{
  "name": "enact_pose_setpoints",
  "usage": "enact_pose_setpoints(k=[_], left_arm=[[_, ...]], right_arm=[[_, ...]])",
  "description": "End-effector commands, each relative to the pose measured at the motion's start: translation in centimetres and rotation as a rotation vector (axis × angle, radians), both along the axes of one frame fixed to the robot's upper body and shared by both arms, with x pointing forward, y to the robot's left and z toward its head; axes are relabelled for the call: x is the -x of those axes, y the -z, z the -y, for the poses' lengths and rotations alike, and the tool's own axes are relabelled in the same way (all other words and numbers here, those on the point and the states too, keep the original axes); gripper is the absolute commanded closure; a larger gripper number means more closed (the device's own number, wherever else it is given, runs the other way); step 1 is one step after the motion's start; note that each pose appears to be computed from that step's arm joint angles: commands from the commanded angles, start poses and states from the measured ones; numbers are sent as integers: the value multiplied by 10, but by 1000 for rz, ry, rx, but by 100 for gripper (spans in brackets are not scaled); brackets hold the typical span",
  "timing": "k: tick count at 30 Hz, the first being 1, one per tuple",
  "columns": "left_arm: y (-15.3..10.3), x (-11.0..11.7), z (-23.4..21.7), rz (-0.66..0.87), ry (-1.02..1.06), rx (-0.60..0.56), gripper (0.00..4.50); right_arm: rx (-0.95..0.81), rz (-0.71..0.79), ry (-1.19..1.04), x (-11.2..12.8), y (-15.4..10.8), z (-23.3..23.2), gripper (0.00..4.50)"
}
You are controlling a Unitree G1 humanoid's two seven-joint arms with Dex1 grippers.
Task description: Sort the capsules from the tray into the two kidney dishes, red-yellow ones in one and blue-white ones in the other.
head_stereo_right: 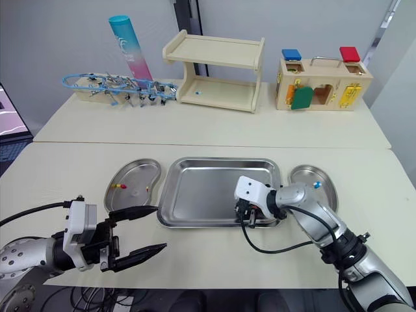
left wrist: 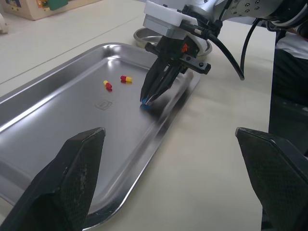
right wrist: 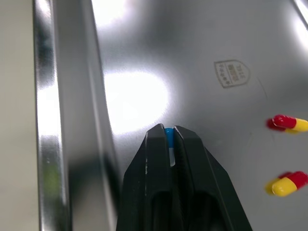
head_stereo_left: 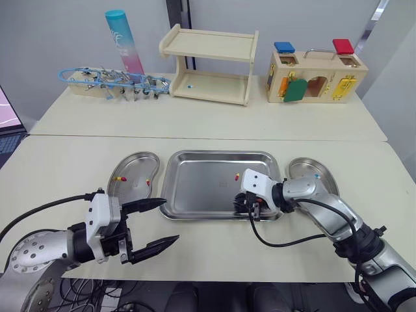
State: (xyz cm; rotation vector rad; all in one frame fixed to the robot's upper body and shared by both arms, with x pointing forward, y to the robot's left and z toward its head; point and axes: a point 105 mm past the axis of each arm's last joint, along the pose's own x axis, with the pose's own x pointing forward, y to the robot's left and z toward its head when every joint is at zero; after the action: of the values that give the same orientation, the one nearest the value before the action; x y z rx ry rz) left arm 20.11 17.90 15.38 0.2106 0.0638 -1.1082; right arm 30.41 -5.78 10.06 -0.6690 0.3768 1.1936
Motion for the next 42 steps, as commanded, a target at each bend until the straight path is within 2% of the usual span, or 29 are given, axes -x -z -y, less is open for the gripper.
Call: enact_pose_setpoints(k=[1, 5, 12, 18, 25, 26, 28, 35, 38, 42], left_arm=[[-14, 5, 15, 39, 64, 30, 0], [-24, 9, 33, 50, 135, 69, 0], [-42, -2, 53, 102, 175, 164, 0], [-46, -3, 63, 112, 219, 191, 0], [-48, -4, 66, 122, 232, 196, 0], [-47, -4, 66, 119, 228, 194, 0], [-45, -4, 65, 115, 217, 188, 0], [-46, -3, 65, 128, 207, 198, 0], [-44, -4, 58, 124, 173, 185, 0], [-37, -20, 24, 103, -32, 149, 0]], right_arm=[[-58, 89, -32, 2, -36, 0, 447], [-80, 128, 18, 8, -61, 23, 447], [-89, 140, 334, 8, -82, 103, 447], [7, 134, 570, 7, -61, 164, 447], [-14, 102, 642, 6, -48, 173, 447], [-30, 114, 668, 4, -49, 175, 388], [-38, 133, 686, 2, -52, 178, 343], [-37, 154, 682, 3, -61, 183, 123], [-33, 193, 658, 3, -67, 186, 9], [-31, 244, 589, 7, -73, 188, 3]])
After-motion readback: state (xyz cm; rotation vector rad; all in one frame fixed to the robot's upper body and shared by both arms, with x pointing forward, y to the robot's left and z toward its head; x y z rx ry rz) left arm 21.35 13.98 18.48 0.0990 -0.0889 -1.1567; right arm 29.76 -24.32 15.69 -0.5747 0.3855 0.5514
